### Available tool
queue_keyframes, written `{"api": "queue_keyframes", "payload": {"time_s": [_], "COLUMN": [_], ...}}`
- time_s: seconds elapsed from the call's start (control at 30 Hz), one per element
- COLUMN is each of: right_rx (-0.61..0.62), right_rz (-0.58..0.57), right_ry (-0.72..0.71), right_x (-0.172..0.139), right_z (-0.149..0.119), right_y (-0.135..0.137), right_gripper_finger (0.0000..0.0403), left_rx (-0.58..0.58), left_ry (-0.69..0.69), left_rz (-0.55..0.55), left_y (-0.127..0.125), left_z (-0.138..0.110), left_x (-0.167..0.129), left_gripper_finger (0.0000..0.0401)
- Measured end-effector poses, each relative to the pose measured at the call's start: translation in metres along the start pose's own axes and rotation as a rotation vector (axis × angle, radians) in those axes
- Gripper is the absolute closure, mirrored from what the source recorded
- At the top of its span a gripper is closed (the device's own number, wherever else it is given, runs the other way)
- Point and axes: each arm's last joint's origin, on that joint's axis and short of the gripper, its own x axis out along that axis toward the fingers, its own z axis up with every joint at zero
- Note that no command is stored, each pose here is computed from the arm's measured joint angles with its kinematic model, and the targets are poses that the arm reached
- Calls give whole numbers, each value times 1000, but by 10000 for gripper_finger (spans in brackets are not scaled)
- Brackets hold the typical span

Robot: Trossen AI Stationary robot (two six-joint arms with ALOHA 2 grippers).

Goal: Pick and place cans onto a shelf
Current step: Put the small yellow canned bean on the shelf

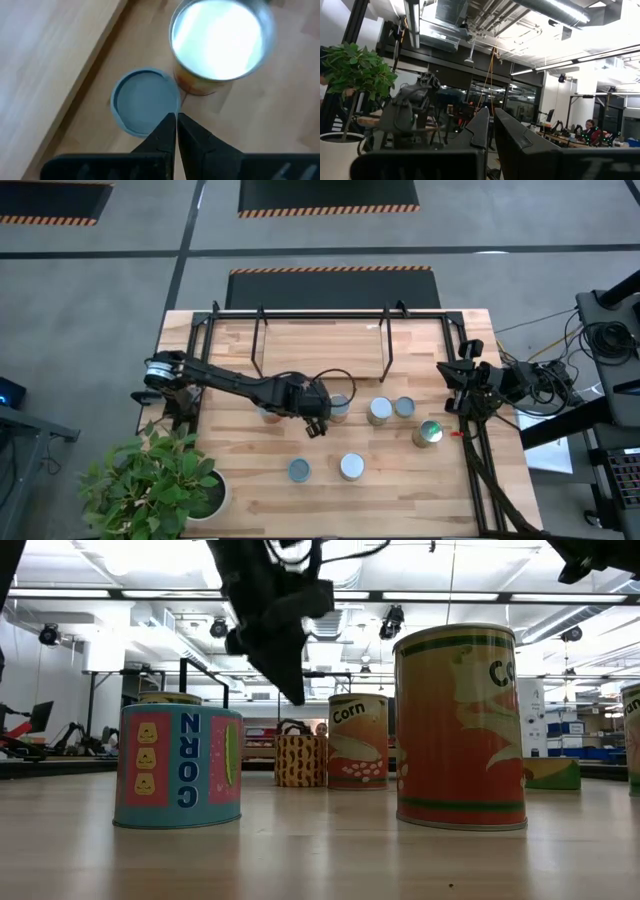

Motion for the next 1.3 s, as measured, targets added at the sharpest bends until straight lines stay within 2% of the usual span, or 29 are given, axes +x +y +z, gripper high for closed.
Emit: {"api": "queue_keyframes", "payload": {"time_s": [0.23,0.4,0.53,0.7,0.8,0.87,1.1,1.3], "right_rx": [1,1,0,-7,-7,-7,-9,-15], "right_rz": [0,0,0,0,0,0,2,1], "right_ry": [0,0,0,0,0,0,3,3], "right_x": [0,0,0,0,0,0,0,0], "right_z": [0,0,0,0,0,0,0,0], "right_y": [0,0,0,0,0,0,0,0], "right_gripper_finger": [385,385,385,385,385,385,385,385], "left_rx": [13,46,54,54,38,36,59,92], "left_ry": [22,133,193,72,-42,-65,7,101], "left_rz": [13,67,122,124,106,105,134,94], "left_y": [-4,1,5,0,-3,-1,0,1], "left_z": [-12,-20,-15,-2,4,4,-4,-8], "left_x": [26,24,10,7,15,20,40,34], "left_gripper_finger": [401,401,401,401,401,401,401,401]}}
